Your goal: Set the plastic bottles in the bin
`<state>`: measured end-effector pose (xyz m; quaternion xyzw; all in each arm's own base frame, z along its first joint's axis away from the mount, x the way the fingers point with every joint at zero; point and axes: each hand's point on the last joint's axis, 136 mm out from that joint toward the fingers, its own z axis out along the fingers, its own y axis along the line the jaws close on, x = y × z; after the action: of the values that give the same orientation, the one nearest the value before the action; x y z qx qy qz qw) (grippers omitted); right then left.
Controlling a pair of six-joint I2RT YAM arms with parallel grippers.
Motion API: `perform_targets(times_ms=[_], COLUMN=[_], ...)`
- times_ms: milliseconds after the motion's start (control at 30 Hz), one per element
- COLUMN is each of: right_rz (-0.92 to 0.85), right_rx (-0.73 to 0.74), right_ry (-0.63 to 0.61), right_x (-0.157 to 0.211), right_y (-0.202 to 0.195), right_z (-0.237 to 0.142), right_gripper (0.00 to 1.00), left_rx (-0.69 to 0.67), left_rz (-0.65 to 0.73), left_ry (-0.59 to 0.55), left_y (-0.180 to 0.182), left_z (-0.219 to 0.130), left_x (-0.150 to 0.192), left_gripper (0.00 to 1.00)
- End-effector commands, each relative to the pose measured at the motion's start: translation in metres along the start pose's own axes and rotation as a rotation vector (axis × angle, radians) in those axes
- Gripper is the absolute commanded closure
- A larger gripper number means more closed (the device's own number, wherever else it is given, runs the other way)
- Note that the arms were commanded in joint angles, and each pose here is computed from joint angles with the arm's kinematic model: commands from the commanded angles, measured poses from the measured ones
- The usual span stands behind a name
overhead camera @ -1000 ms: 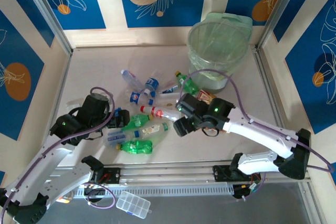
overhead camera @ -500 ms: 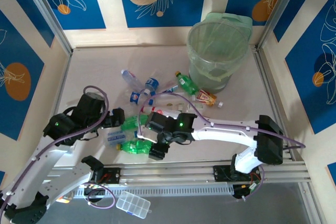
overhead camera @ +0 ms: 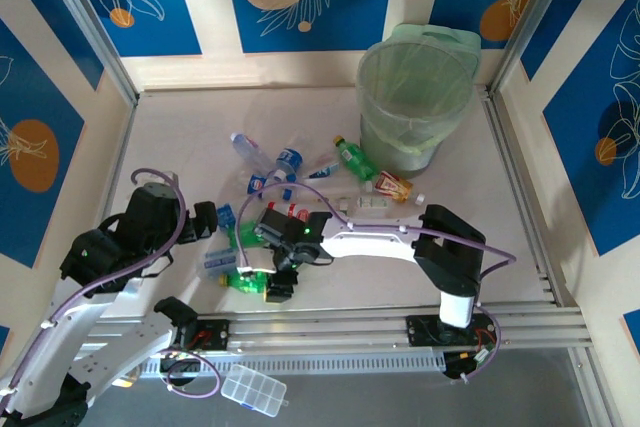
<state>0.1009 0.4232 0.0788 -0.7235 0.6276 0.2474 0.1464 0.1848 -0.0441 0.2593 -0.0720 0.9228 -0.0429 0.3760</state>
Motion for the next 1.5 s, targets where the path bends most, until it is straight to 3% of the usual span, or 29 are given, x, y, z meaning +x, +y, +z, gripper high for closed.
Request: perform_targets(times_ms=[0, 333, 733, 900, 1067, 1467], right_rz=[-0.021, -0.062, -0.077, -0.061, -0.048, -0.042], right_rx=[0.027, 0.099, 0.071, 0.056, 0.028, 0.06], right_ry=[-0.001, 0.093, 0.168, 0.171, 0.171, 0.129], right_x=[-0.001, 0.014, 0.027, 0.029, 0.031, 0.035], right_y=[-0.008, -0.019, -0.021, -0.023, -0.019, -0.018], right_z=[0.008, 0.03, 0.054, 0.058, 0.057, 0.038], right_gripper=[0.29, 0.26, 0.26, 0.31, 0.44, 0.47], left_rx=[0.006, 0.027, 0.038, 0.038, 0.039, 0.048], left_rz=[-0.012, -0.007, -0.007, -0.007, -0.009, -0.01], left_ry=[-0.022, -0.01, 0.002, 0.004, 0.004, 0.008], left_y=[0.0, -0.005, -0.008, -0.008, -0.008, -0.011], left_z=[-0.003, 0.001, 0.003, 0.003, 0.003, 0.005], left_x=[-0.007, -0.004, -0.002, -0.003, -0.003, -0.003], left_gripper=[0.01, 0.01, 0.01, 0.01, 0.01, 0.01])
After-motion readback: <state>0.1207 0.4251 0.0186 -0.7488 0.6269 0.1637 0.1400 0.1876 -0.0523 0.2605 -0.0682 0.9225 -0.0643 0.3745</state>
